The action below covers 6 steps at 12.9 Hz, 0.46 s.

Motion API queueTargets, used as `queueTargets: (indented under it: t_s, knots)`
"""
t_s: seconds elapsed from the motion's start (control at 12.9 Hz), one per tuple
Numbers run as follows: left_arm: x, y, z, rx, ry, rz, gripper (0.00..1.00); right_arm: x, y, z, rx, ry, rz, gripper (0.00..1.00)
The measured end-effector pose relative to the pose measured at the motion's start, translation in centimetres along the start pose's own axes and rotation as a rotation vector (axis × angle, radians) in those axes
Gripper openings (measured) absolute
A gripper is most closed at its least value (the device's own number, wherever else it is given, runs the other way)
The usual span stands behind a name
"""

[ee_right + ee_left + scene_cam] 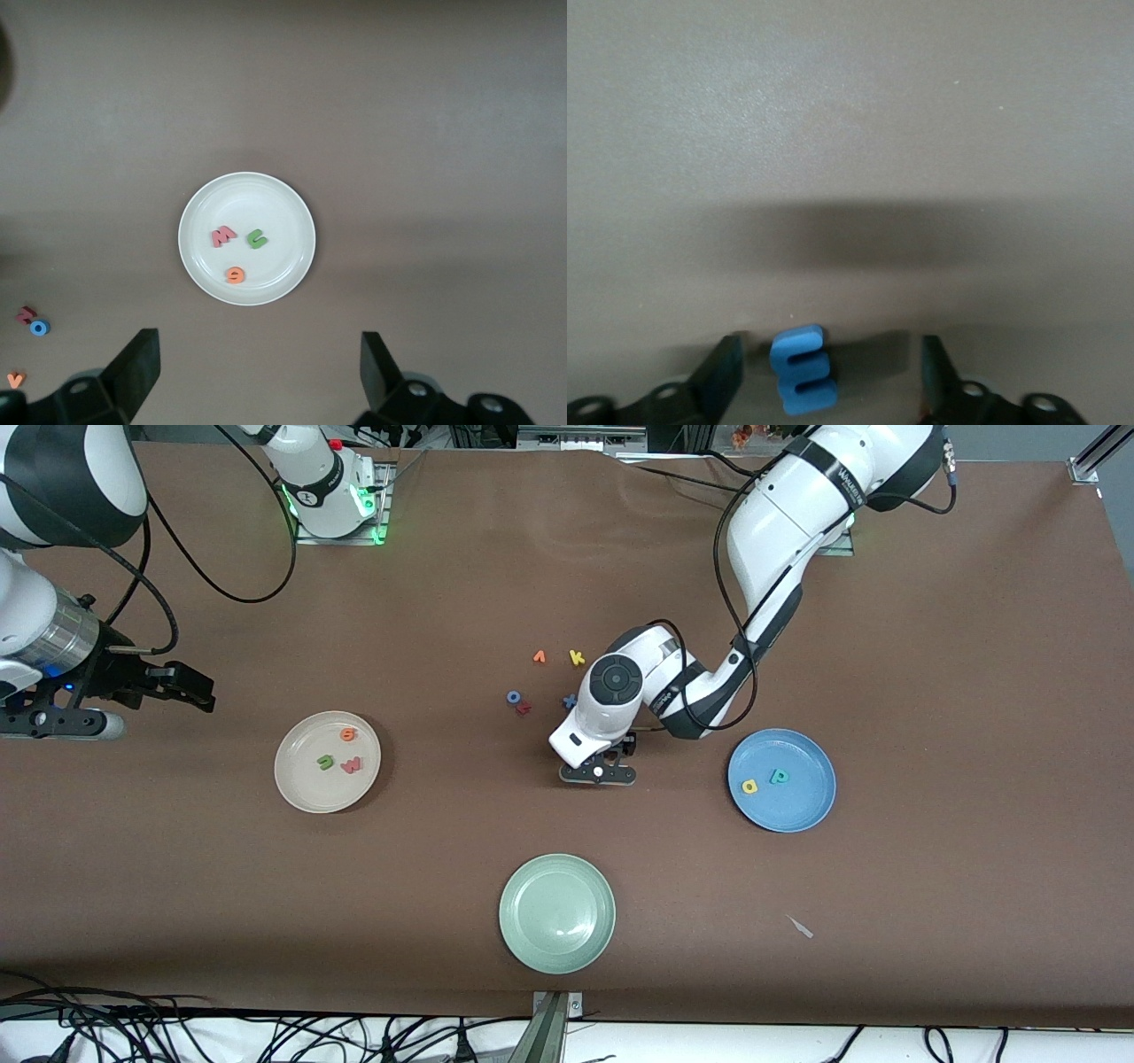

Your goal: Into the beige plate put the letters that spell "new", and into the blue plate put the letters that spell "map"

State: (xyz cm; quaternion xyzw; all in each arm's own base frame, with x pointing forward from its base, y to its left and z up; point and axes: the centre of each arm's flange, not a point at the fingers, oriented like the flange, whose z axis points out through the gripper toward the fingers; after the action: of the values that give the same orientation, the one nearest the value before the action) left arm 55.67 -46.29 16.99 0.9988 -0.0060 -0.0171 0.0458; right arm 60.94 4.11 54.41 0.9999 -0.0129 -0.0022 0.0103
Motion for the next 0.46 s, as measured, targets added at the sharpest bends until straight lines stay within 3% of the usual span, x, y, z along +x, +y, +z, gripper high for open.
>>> queueTargets:
  t_s: [0.31, 0.39, 0.46]
  knots:
    - [0.43, -0.37, -0.29, 0.010, 0.000, -0.006, 0.38, 0.01, 0.00, -0.01, 0.000, 0.001, 0.000, 1.00]
    - [0.52, -0.36, -0.64, 0.010, 0.002, -0.006, 0.29, 0.01, 0.00, -0.01, 0.000, 0.001, 0.000, 1.00]
    - [0.39, -0.46, -0.65, 0.023, -0.009, -0.005, 0.28, 0.01, -0.01, -0.01, 0.000, 0.001, 0.000, 1.00]
